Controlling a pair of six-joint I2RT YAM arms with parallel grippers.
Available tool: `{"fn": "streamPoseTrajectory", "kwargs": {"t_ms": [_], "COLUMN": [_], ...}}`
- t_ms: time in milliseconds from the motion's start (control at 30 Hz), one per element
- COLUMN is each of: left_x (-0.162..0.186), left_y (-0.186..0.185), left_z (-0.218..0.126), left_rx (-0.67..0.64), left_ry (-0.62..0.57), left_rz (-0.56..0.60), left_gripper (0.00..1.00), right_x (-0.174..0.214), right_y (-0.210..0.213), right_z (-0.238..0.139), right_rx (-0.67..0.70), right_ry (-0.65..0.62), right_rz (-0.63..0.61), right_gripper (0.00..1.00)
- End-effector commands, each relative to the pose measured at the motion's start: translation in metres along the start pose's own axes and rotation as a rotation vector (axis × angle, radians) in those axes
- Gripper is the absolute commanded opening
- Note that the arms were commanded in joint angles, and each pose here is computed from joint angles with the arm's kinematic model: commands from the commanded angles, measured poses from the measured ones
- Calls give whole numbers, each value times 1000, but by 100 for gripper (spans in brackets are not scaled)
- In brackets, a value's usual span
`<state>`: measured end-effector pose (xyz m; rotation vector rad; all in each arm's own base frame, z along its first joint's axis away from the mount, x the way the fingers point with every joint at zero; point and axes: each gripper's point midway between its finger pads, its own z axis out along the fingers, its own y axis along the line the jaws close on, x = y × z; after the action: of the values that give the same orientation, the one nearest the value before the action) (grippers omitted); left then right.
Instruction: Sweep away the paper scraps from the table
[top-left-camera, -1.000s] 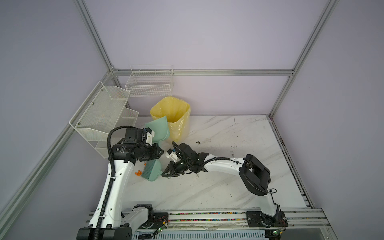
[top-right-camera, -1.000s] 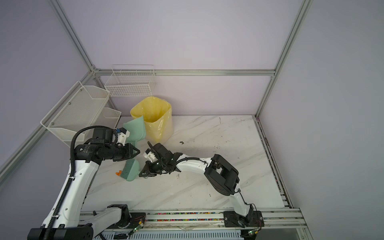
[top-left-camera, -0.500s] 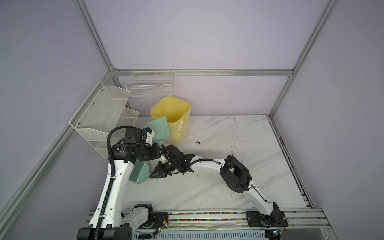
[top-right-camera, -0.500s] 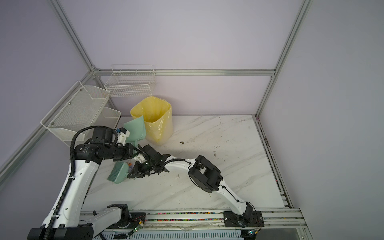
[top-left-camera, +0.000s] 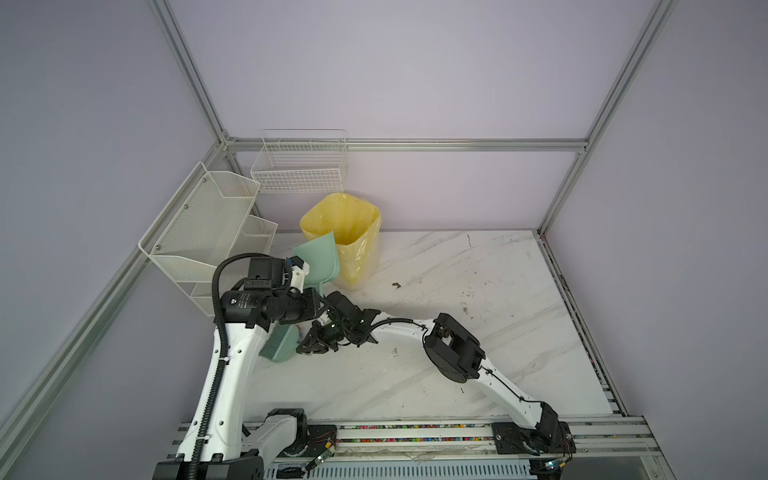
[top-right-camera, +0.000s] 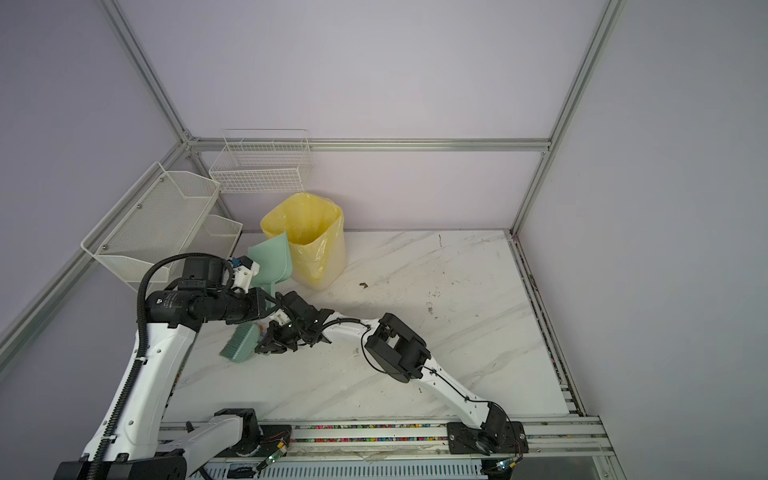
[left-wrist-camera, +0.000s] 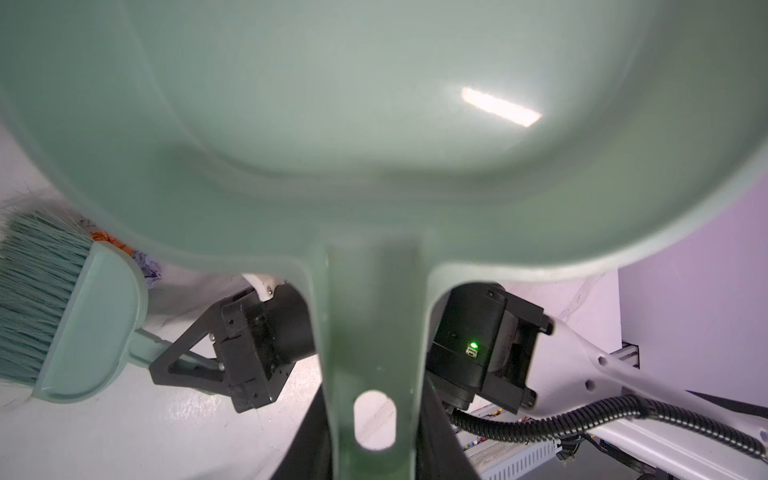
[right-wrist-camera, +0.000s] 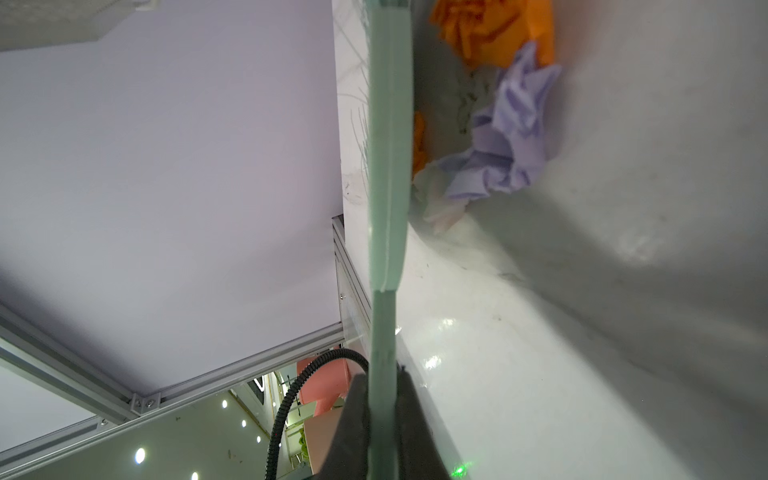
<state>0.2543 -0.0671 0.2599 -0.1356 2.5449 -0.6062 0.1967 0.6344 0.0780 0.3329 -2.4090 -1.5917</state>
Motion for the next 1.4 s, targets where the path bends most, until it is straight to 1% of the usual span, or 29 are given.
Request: {"fn": "streamPoseTrajectory", "kwargs": {"t_ms": [0,133,333,467,567,767,867,967,1033,1067,1167,1300,1367], "left_x": [-20,-18,-10,-5,-3,8,19,29,33,34,40,53,62], "left_y": [-20,-21,-19,-18,-17,-33,-39,-41,-41,-42,-50,-49,-50], "left_z": [-16,-12,-8,-4,0,15,27,36,39,39,43,51,55], "left_rx": [66,78,84,91,80,67,58,24,-22,-45,-57,-97,-108], "left_ry": [-79,-68,-53,-35,-20,0,27,54,57,55,67,83,98], "left_rz": [50,47,41,29,11,36,42,55,66,71,81,88,97], "left_gripper": [0,0,0,0,0,0,0,0,0,0,0,0,0], "right_x": [4,3,8,24,41,74,83,86,85,84,83,75,69], "right_y": [-12,-35,-62,-83,-106,-118,-108,-82,-62,-52,-32,-25,-25], "right_z": [-11,-38,-101,-149,-188,-259,-285,-304,-315,-319,-333,-353,-362], "right_rx": [60,122,182,222,251,274,258,202,169,149,96,105,137], "right_ry": [-23,-77,-164,-203,-236,-302,-338,-365,-387,-392,-406,-442,-464], "right_rz": [61,116,150,183,233,267,250,183,126,108,78,48,28], "right_gripper": [0,0,0,0,0,0,0,0,0,0,0,0,0]}}
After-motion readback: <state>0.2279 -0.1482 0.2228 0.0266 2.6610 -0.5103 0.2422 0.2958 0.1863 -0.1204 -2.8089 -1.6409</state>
